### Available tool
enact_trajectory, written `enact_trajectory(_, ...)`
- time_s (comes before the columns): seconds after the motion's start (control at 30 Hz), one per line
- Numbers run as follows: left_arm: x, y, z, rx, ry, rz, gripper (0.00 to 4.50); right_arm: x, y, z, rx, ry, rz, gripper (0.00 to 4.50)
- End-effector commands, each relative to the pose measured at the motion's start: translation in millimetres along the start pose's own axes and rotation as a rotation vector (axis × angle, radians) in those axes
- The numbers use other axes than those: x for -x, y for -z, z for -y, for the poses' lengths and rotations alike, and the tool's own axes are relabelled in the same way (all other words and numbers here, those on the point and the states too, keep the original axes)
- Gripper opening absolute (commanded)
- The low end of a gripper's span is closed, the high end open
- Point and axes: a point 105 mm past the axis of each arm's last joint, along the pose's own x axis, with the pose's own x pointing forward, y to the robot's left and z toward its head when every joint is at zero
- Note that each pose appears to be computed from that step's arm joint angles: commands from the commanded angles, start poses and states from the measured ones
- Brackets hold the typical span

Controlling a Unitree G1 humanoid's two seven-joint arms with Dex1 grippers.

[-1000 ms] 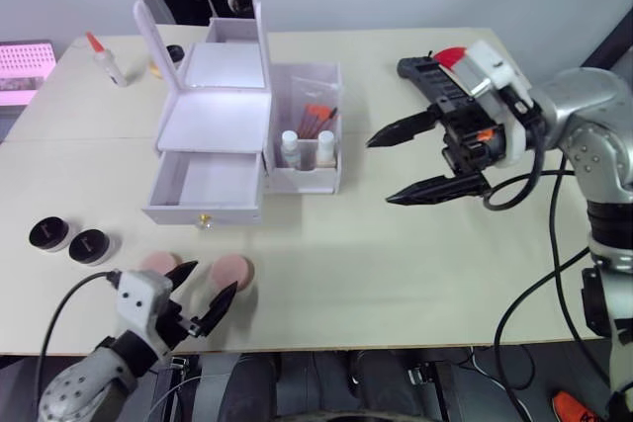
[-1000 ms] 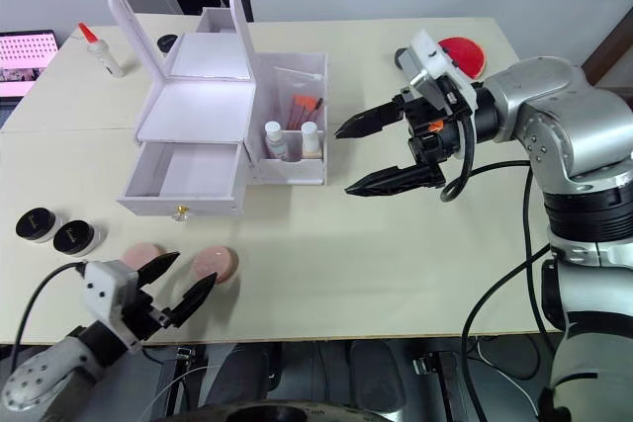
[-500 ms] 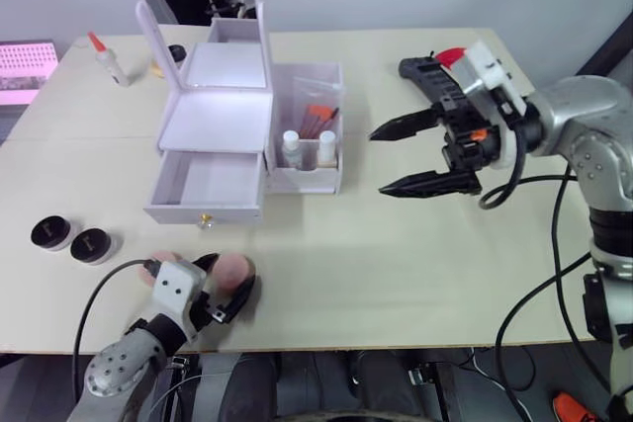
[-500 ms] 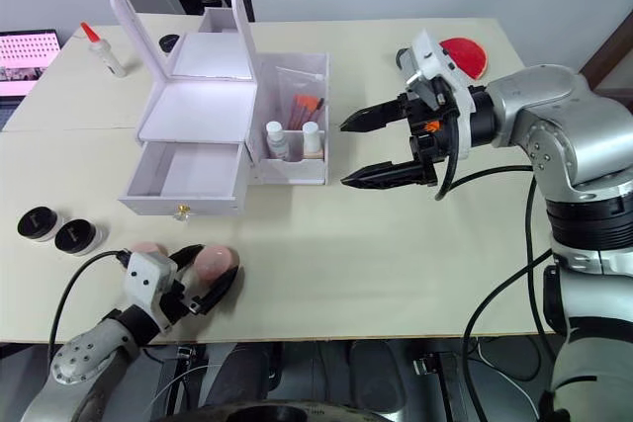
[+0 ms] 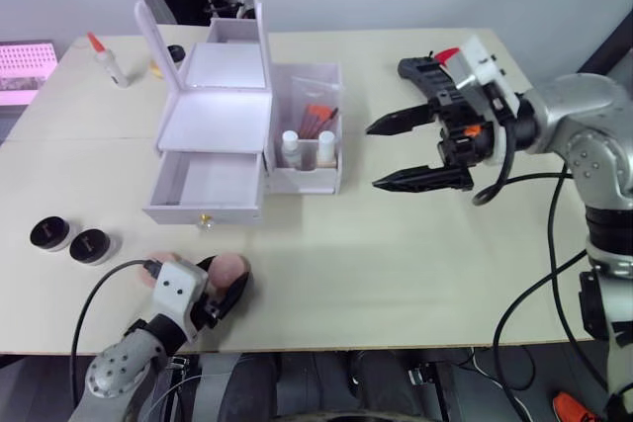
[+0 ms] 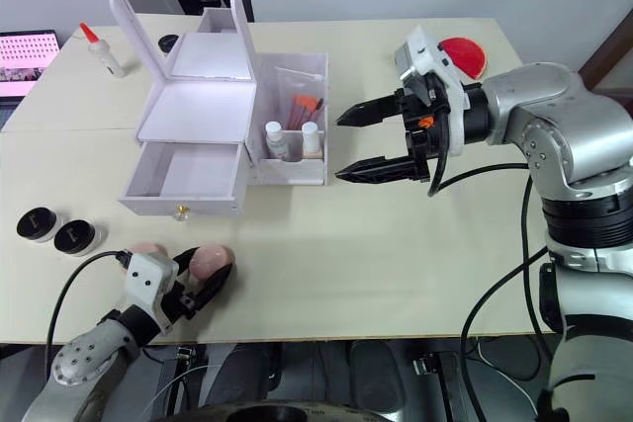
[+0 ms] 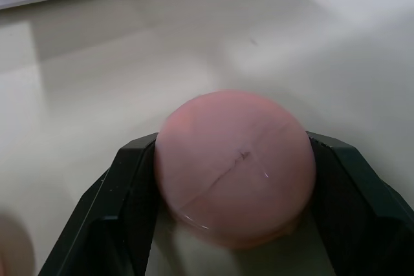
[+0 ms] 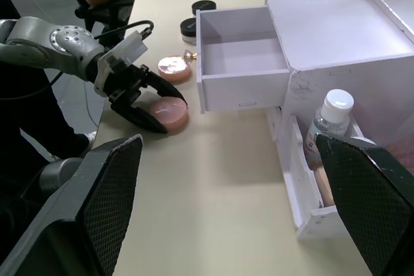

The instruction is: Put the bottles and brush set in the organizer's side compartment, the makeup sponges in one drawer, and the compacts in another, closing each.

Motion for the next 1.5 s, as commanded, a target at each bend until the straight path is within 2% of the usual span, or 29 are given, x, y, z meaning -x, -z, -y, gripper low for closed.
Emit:
enact_trajectory(0.03, 15, -7, 3, -0.016, 0.035, 0.010, 2.69, -2, -14, -6, 0.049, -0.061, 0.021, 4.50)
enact_trajectory(0.13, 29, -32, 13, 0.004, 0.121, 0.092, 2.69, -5, -18, -9, 0.050, -0.128, 0.032, 4.50)
enact_trajectory(0.27, 49, -60, 29, 0.007, 0.261, 0.134, 2.69, -9, -21, -10, 0.045, -0.207, 0.033, 4.50)
enact_trajectory(0.4, 61, -94, 32, 0.007, 0.316, 0.190, 2.69, -14, -22, -7, 0.053, -0.246, 0.035, 4.50)
enact_trajectory(0.5, 55, -133, 20, -0.008, 0.310, 0.249, 2.69, -18, -23, -4, 0.064, -0.264, 0.042, 4.50)
enact_trajectory(0.57, 45, -151, 3, -0.005, 0.243, 0.262, 2.69, -19, -23, -4, 0.067, -0.267, 0.043, 4.50)
enact_trajectory(0.7, 27, -173, -18, -0.027, 0.158, 0.246, 2.69, -17, -25, -5, 0.068, -0.245, 0.044, 4.50)
enact_trajectory(0.87, 10, -174, -39, -0.003, 0.032, 0.179, 2.69, -13, -25, -6, 0.063, -0.211, 0.039, 4.50)
enact_trajectory(0.97, 6, -169, -67, 0.032, -0.127, 0.141, 2.69, -11, -25, -6, 0.060, -0.186, 0.040, 4.50)
enact_trajectory(1.07, 2, -161, -68, 0.041, -0.147, 0.102, 2.69, -13, -24, -7, 0.060, -0.177, 0.046, 4.50)
enact_trajectory(1.5, -19, -149, -73, 0.080, -0.201, 0.101, 2.69, -15, -23, -3, 0.070, -0.142, 0.057, 4.50)
